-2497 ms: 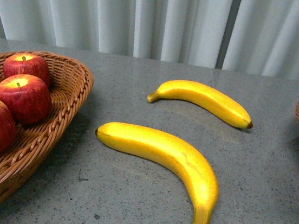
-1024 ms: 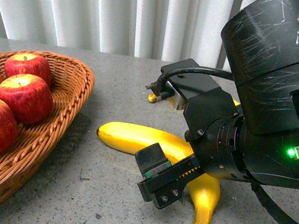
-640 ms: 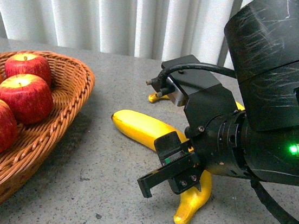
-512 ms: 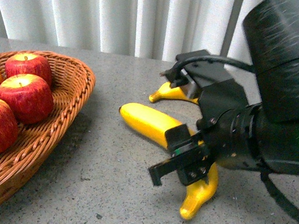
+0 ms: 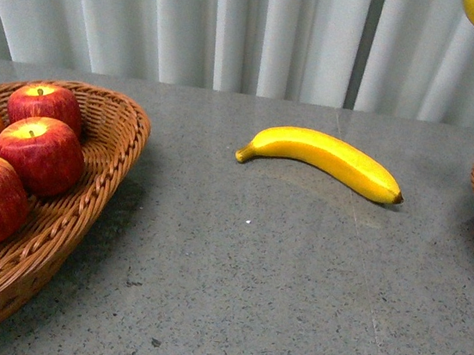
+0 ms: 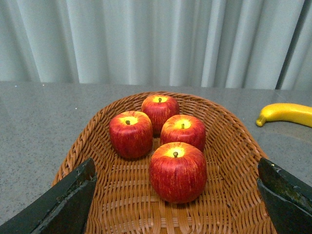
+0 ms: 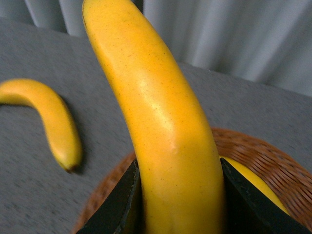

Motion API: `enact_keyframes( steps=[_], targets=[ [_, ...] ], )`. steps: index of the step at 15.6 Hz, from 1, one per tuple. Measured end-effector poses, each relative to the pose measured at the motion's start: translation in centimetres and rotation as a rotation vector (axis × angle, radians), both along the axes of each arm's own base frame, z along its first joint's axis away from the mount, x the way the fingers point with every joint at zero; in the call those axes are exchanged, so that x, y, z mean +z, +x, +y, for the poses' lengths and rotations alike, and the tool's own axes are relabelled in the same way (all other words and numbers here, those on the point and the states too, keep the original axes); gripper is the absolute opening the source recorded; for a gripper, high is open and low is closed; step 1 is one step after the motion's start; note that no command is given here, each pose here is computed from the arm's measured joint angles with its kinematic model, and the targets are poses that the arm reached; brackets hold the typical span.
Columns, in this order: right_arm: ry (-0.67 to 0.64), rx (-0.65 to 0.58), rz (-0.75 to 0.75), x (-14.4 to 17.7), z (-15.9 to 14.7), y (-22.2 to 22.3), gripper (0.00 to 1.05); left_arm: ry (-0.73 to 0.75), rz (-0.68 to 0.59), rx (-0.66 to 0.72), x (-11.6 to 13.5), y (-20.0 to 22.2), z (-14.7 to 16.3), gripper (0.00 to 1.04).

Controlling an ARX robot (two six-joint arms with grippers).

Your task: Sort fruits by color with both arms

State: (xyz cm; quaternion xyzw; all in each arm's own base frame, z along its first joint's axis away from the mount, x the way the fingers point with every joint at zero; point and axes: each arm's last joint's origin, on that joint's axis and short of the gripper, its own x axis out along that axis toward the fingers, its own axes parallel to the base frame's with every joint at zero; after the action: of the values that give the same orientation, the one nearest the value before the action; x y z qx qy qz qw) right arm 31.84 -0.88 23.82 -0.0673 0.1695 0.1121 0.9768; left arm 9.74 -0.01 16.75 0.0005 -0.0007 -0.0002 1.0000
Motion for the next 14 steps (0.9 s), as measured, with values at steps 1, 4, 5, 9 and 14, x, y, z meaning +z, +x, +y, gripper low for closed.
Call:
enact_keyframes(
  steps=[1, 4, 5, 9, 14],
  targets=[
    [-0.044, -0.029, 0.024, -1.0, -2.4, -1.0, 0.39, 0.0, 0.0, 0.0, 0.0, 0.0, 0.0, 0.98],
    [-0.128, -0.082, 0.079, -2.4, -7.8, -4.0, 0.39, 0.0, 0.0, 0.0, 0.0, 0.0, 0.0, 0.98],
    [-0.146, -0.094, 0.103, -2.8, -9.0, -5.1, 0.39, 0.0, 0.0, 0.0, 0.0, 0.0, 0.0, 0.98],
    [-0.165, -0.051, 0.1, -1.6, -9.3, -6.7, 0.77, 0.0, 0.0, 0.0, 0.0, 0.0, 0.0, 0.98],
    [-0.073, 0.131, -0.092, 3.1, -1.8, -2.0, 0.98, 0.0, 0.0, 0.0, 0.0, 0.0, 0.0, 0.98]
  ],
)
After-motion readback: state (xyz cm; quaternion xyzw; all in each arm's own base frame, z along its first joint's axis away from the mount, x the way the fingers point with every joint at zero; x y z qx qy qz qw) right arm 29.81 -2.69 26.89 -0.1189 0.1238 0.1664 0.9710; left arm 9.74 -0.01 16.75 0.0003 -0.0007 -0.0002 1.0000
